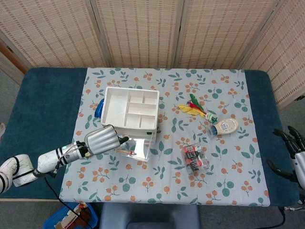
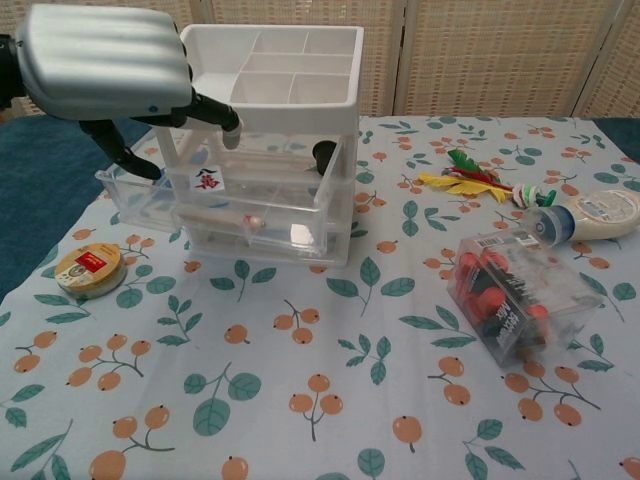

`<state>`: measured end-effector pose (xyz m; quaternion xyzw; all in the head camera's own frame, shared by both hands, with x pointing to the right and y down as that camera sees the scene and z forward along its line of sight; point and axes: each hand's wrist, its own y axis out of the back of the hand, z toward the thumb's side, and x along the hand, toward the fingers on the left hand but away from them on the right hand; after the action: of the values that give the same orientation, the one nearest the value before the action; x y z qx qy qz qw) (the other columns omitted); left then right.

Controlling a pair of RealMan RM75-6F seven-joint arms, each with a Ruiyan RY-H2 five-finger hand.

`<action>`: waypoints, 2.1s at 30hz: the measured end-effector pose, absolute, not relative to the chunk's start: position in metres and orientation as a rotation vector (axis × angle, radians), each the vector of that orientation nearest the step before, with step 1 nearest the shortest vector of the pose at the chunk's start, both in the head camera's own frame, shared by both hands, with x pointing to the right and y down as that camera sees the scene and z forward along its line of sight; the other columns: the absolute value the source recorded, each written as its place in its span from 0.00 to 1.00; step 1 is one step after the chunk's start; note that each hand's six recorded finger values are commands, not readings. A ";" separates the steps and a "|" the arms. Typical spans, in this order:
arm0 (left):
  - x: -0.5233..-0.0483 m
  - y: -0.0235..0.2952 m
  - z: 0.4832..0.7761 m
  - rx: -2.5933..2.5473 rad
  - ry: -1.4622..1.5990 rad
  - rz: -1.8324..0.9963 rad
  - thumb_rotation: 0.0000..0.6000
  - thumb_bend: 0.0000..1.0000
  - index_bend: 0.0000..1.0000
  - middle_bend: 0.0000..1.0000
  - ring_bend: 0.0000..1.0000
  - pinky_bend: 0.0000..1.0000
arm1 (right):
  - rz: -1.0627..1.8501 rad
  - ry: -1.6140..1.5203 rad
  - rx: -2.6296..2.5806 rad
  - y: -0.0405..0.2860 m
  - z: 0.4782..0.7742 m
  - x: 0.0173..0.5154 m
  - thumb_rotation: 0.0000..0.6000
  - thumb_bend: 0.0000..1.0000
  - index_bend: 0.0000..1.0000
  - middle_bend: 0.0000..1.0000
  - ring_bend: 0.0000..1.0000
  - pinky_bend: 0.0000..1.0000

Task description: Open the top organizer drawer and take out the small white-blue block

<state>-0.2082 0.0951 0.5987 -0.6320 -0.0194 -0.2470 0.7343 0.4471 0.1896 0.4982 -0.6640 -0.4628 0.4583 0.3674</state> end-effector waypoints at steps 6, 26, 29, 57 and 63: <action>-0.202 0.100 0.602 -1.389 -0.055 -0.525 1.00 0.08 0.31 0.97 1.00 1.00 | 1.177 -1.189 -1.704 0.190 0.498 0.447 1.00 0.29 0.07 0.21 0.08 0.13; -0.196 0.103 0.617 -1.349 -0.108 -0.523 1.00 0.08 0.33 0.97 1.00 1.00 | 1.187 -1.193 -1.702 0.190 0.500 0.449 1.00 0.29 0.07 0.21 0.08 0.13; -0.196 0.105 0.618 -1.350 -0.116 -0.518 1.00 0.08 0.34 0.97 1.00 1.00 | 1.188 -1.195 -1.701 0.190 0.500 0.449 1.00 0.29 0.07 0.21 0.08 0.13; -0.182 0.111 0.620 -1.311 -0.198 -0.497 1.00 0.08 0.43 0.97 1.00 1.00 | 1.189 -1.200 -1.702 0.190 0.502 0.451 1.00 0.29 0.07 0.21 0.08 0.13; -0.178 0.111 0.621 -1.304 -0.207 -0.494 1.00 0.08 0.44 0.97 1.00 1.00 | 1.193 -1.203 -1.701 0.190 0.502 0.452 1.00 0.29 0.07 0.21 0.08 0.13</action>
<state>-0.1778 0.1113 0.6207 -0.5994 -0.0953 -0.2271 0.7616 0.4524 0.1900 0.5024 -0.6604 -0.4672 0.4634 0.3618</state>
